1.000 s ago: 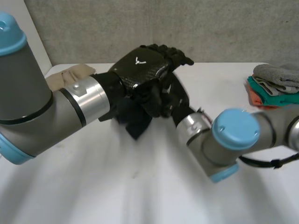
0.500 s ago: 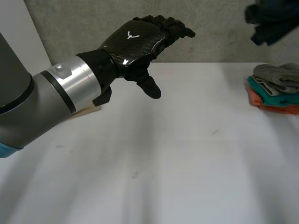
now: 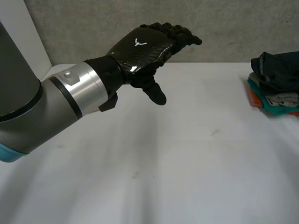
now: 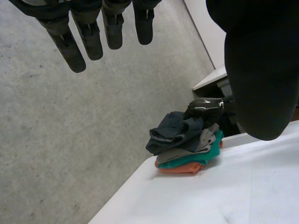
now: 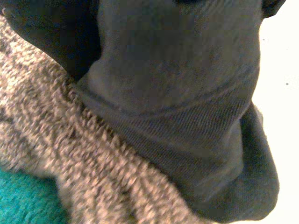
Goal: Fold the laundry.
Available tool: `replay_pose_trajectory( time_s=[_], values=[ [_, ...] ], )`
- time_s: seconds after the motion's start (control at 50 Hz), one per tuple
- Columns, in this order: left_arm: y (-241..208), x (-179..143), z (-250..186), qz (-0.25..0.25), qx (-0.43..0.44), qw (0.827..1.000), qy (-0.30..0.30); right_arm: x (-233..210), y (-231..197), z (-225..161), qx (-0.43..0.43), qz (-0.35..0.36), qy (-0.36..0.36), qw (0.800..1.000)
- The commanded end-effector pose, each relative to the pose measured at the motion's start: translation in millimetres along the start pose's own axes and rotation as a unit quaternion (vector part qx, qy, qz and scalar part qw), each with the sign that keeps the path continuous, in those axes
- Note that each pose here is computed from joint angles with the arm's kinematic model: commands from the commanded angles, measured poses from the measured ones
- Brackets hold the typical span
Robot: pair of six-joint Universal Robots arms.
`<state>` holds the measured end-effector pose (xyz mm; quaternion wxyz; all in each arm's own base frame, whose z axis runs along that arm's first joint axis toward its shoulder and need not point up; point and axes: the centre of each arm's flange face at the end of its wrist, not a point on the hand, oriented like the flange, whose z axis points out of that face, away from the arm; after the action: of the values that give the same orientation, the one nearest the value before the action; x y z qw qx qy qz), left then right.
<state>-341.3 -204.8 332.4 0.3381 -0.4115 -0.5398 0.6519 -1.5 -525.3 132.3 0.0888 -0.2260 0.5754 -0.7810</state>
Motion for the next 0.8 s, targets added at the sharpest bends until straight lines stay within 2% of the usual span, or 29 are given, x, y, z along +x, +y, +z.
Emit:
replay_pose_trajectory(
  time_s=[0.02,0.1,0.16,0.24,0.32,0.4,0.46,0.48,0.54,0.62,0.64,0.72,0.74,0.8],
  values=[
    [-6,15,0,0.001,0.008,1.0,0.019,4,-29,4,0.005,0.011,0.005,1.0],
    [-8,20,0,0.0,0.01,1.0,0.025,5,-43,-1,-0.025,0.044,0.041,0.998],
    [-9,21,0,0.001,0.011,1.0,0.026,9,-63,-2,-0.034,0.041,0.063,0.997],
    [-10,21,-1,0.002,0.013,1.0,0.026,21,-83,-12,-0.059,-0.002,0.112,0.992],
    [-13,23,-2,0.003,0.016,0.999,0.028,39,-101,-33,-0.109,-0.071,0.165,0.978],
    [-16,25,-3,0.004,0.018,0.999,0.029,51,-136,-45,-0.147,-0.15,0.199,0.957],
    [-18,25,-4,0.005,0.022,0.999,0.029,67,-163,-53,-0.166,-0.211,0.249,0.931],
    [-20,25,-4,0.006,0.024,0.999,0.029,73,-180,-54,-0.163,-0.24,0.278,0.916],
    [-28,26,-6,0.011,0.034,0.999,0.029,70,-198,-51,-0.152,-0.266,0.301,0.903],
    [-38,26,-7,0.016,0.052,0.998,0.027,17,-229,-14,-0.066,-0.275,0.268,0.921],
    [-39,26,-7,0.016,0.056,0.998,0.026,-13,-245,-3,-0.021,-0.272,0.244,0.93],
    [-50,20,-10,0.008,0.078,0.997,0.013,-82,-271,1,0.058,-0.249,0.176,0.951],
    [-52,19,-10,0.006,0.08,0.997,0.007,-112,-275,-2,0.083,-0.233,0.134,0.96],
    [-59,1,-15,0.011,0.089,0.995,-0.045,-161,-276,-12,0.111,-0.206,0.055,0.971]
  ],
)
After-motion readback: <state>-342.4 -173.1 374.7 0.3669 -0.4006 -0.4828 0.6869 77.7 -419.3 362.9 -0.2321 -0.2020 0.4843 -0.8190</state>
